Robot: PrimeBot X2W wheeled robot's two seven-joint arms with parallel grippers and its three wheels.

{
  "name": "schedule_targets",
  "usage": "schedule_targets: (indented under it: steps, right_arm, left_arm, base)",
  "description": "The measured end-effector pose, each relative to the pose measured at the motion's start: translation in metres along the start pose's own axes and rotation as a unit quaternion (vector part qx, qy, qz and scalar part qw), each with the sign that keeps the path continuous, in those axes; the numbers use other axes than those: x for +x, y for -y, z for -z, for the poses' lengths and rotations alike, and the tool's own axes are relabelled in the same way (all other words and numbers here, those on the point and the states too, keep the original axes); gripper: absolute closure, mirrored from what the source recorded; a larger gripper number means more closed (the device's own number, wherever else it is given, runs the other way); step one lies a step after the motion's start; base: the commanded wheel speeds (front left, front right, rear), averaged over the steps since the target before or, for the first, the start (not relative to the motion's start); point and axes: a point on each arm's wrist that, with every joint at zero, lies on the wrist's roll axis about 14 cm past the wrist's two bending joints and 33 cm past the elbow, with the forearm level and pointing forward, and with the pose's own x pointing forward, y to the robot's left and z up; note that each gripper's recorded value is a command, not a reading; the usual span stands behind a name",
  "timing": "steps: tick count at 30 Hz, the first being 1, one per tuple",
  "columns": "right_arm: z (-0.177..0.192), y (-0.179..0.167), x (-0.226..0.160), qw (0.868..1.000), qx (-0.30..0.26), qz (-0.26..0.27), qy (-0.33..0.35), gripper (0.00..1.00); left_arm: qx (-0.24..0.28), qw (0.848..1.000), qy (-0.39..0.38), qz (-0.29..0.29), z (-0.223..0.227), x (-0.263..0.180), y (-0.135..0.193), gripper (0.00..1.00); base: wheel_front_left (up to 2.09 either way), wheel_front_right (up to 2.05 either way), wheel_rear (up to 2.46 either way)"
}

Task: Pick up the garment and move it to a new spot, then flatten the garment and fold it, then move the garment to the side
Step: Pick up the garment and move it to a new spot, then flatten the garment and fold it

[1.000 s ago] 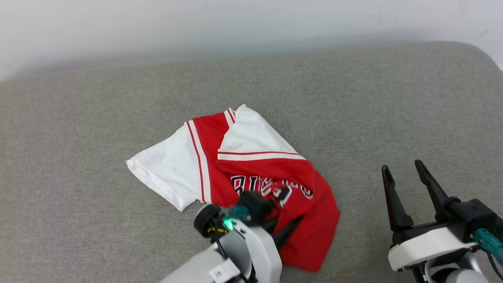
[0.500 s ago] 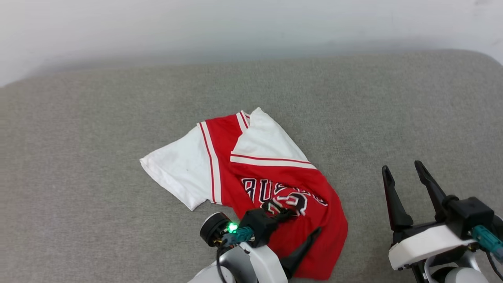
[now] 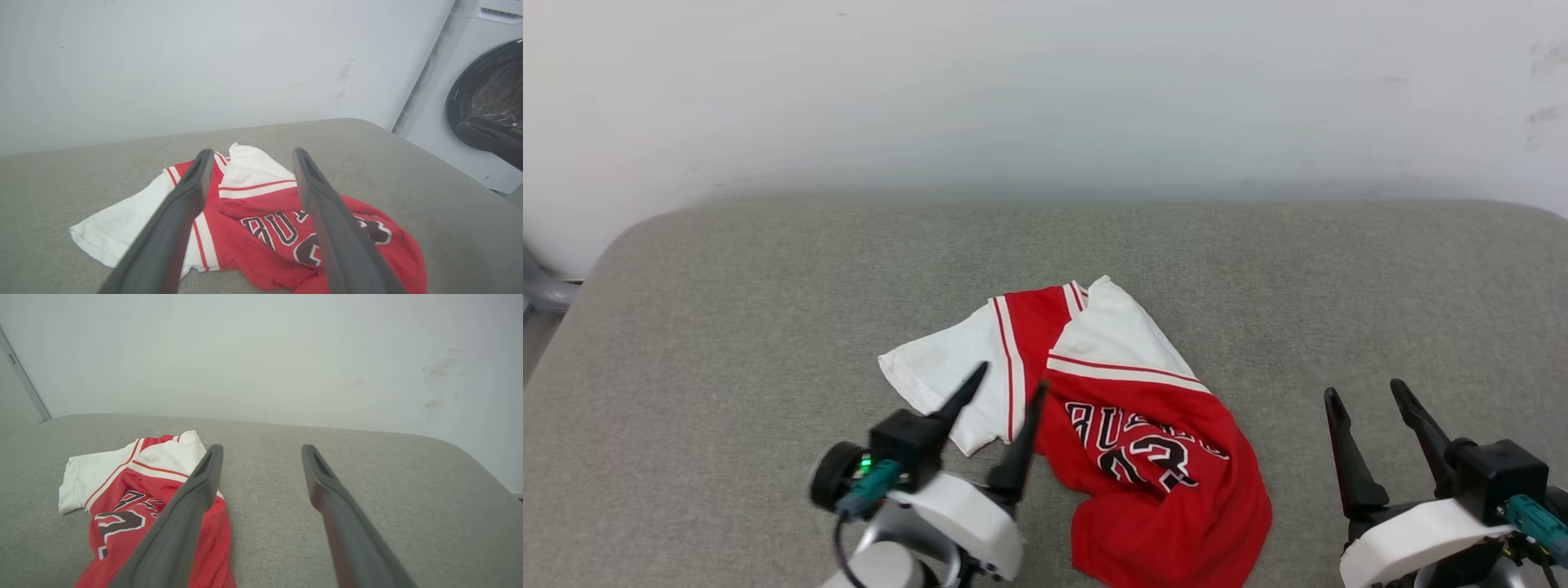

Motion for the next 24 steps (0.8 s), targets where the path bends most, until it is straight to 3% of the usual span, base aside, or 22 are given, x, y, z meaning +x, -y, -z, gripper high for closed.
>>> schedule_targets:
  steps: [6, 12, 24]
  right_arm:
    - [-0.003, -0.009, -0.002, 1.0, -0.001, -0.013, 0.0, 0.0]
    - [-0.005, -0.009, -0.005, 1.0, -0.003, -0.014, 0.0, 0.0]
    - [-0.006, -0.002, -0.012, 1.0, 0.001, -0.003, 0.0, 0.0]
  left_arm:
    - [0.021, 0.993, 0.023, -0.114, -0.014, -0.027, -0.063, 0.0]
    - [0.036, 0.982, 0.043, -0.182, -0.029, -0.054, -0.102, 0.0]
    - [0.036, 0.979, 0.05, -0.195, -0.031, -0.073, -0.111, 0.0]
  base:
    - [0.0, 0.0, 0.0]
    - [0.0, 0.0, 0.0]
    - [0.0, 0.0, 0.0]
